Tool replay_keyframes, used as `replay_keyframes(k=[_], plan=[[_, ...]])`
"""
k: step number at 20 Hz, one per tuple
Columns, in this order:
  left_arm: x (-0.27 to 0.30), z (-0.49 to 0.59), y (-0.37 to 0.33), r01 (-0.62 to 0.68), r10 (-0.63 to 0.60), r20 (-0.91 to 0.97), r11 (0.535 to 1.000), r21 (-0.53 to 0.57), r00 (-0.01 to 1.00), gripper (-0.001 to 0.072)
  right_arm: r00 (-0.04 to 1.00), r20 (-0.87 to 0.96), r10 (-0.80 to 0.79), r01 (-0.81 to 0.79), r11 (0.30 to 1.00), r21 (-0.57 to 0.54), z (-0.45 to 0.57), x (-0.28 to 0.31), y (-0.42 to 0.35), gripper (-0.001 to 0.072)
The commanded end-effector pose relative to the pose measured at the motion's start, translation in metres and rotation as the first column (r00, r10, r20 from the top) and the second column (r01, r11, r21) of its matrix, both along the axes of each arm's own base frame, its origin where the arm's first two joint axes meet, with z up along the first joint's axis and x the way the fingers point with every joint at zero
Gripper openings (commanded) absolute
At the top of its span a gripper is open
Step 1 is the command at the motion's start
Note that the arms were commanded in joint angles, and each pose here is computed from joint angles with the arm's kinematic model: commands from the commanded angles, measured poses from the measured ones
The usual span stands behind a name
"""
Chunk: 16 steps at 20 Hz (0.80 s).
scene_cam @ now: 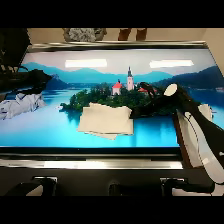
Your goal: Fold the shirts.
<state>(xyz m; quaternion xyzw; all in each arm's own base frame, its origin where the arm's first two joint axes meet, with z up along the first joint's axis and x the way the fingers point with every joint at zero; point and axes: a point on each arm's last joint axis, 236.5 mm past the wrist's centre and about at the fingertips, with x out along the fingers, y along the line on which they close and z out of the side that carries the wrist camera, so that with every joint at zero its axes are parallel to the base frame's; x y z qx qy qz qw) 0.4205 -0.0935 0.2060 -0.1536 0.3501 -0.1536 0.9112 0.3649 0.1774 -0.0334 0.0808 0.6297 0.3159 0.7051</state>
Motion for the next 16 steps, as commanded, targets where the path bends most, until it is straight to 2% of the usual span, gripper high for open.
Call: replay_keyframes(k=[1, 4, 6, 7, 8, 11, 13, 16], plan=[[0.0, 0.0, 0.002, -0.003, 0.003, 0.001, 1.0, 0.007, 1.0, 0.0024, 0.996, -0.01, -0.088, 0.088, 0.995, -0.042, -0.041, -0.001, 0.014, 0.0714], [0.001, -0.002, 0.002, -0.003, 0.003, -0.004, 1.0, 0.007, 1.0, 0.0025, 0.992, -0.035, -0.119, 0.119, 0.993, 0.005, -0.057, 0.004, 0.039, 0.0709], [0.001, -0.004, 0.002, -0.003, 0.003, -0.008, 1.0, 0.007, 1.0, 0.0025, 0.988, -0.064, -0.14, 0.141, 0.99, 0.013, -0.064, 0.004, 0.04, 0.0652], [0.001, -0.004, 0.002, -0.003, 0.003, -0.008, 1.0, 0.007, 1.0, 0.0024, 0.986, -0.073, -0.15, 0.152, 0.988, 0.012, -0.064, 0.004, 0.036, 0.04], [0.001, -0.004, 0.002, -0.003, 0.003, -0.008, 1.0, 0.007, 1.0, 0.0025, 0.984, -0.085, -0.155, 0.158, 0.987, 0.03, -0.058, 0.005, 0.036, 0.0074], [0.001, -0.004, 0.002, -0.003, 0.003, -0.008, 1.0, 0.008, 1.0, 0.0024, 0.995, 0.082, -0.055, 0.04, 0.983, 0.182, 0.005, 0.026, 0.035, 0.0053], [0.001, -0.004, 0.002, -0.003, 0.003, -0.008, 1.0, 0.008, 1.0, 0.0024, 0.986, 0.145, -0.083, 0.044, 0.966, 0.256, 0.059, 0.039, 0.012, 0.0053], [0.001, -0.004, 0.002, -0.001, 0.001, -0.007, 1.0, 0.01, 1.0, 0.0025, 0.963, 0.218, -0.16, 0.094, 0.955, 0.282, 0.119, 0.049, -0.051, 0.0053]])
